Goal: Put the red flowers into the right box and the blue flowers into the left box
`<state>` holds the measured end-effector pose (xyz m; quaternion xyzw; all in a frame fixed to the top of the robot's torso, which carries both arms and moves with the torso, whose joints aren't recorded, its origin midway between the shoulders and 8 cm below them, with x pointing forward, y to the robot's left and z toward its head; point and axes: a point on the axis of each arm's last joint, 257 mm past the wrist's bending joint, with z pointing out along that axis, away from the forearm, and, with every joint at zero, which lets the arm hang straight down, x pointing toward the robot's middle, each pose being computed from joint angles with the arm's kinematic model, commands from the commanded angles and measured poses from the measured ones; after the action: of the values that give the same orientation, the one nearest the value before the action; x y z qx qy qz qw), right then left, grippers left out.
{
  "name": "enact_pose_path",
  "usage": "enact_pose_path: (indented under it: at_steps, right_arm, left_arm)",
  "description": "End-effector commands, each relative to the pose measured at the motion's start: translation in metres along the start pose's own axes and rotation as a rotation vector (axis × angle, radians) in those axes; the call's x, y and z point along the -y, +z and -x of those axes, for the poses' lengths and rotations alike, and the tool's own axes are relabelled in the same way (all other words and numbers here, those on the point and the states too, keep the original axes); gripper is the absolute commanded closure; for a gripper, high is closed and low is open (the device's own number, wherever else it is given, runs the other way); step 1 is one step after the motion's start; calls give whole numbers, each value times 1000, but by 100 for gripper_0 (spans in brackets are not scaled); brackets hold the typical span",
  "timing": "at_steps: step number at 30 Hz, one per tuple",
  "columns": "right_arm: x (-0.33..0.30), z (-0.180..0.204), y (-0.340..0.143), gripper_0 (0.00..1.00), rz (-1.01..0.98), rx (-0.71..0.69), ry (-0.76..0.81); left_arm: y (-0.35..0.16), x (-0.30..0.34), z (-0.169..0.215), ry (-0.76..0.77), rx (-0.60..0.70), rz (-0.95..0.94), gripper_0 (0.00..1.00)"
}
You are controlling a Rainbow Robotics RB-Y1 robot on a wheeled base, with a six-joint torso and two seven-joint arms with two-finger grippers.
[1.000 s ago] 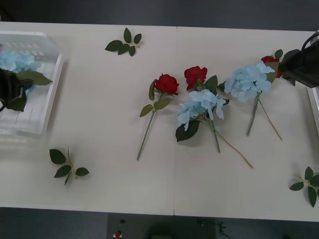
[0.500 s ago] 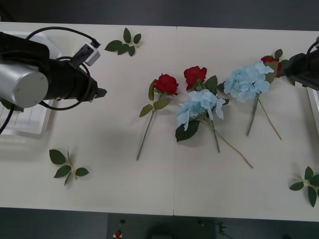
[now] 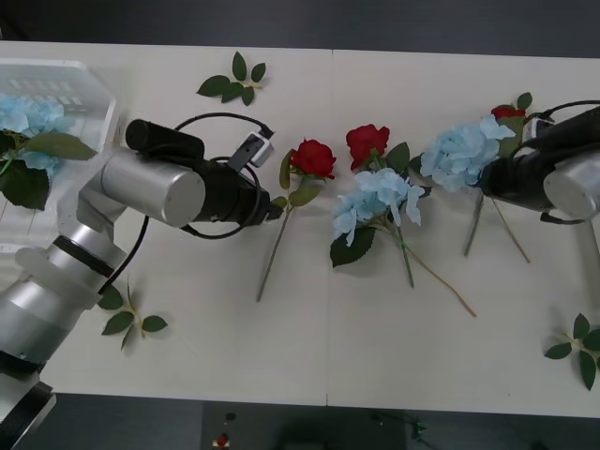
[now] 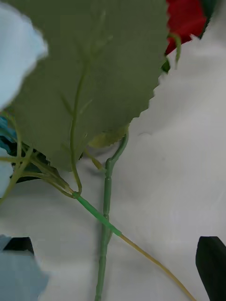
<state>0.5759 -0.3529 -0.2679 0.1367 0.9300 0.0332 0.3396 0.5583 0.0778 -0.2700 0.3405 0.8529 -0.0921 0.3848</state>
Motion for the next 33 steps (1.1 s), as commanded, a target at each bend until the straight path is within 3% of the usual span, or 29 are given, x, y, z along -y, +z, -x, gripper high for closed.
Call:
enact_pose_path:
  at_steps: [1, 10, 11, 12, 14, 15, 19, 28, 29, 31, 33]
  right_arm:
    - [-12, 12, 11, 0, 14, 56, -95]
    - [-34, 17, 30, 0, 46, 134, -165]
    - [-35, 18, 31, 6, 48, 141, -172]
    - [-37, 18, 32, 21, 51, 143, -175]
    - [-39, 18, 32, 95, 53, 147, -180]
    - [-40, 18, 32, 100, 54, 147, -179]
    - [-43, 20, 32, 100, 63, 154, -182]
    - [-46, 23, 30, 100, 86, 168, -178]
    - [-48, 26, 28, 100, 95, 170, -166]
    - [-48, 27, 23, 100, 111, 164, -141]
    - [-50, 29, 16, 100, 135, 154, -110]
  left_arm:
    - [2, 22, 39, 26, 75, -21, 0]
    - [12, 57, 63, 63, 153, -56, 0]
    - [13, 59, 67, 69, 179, -53, 0]
    - [13, 60, 70, 71, 193, -51, 0]
    - [16, 57, 74, 72, 232, -38, 0]
    - [18, 55, 73, 65, 239, -35, 0]
    - [26, 48, 73, 56, 273, -13, 0]
    - [46, 38, 30, 31, 181, 0, 2]
    - [48, 36, 26, 26, 172, 2, 5]
    - [49, 36, 19, 29, 147, 2, 23]
    - [50, 36, 14, 27, 129, 1, 48]
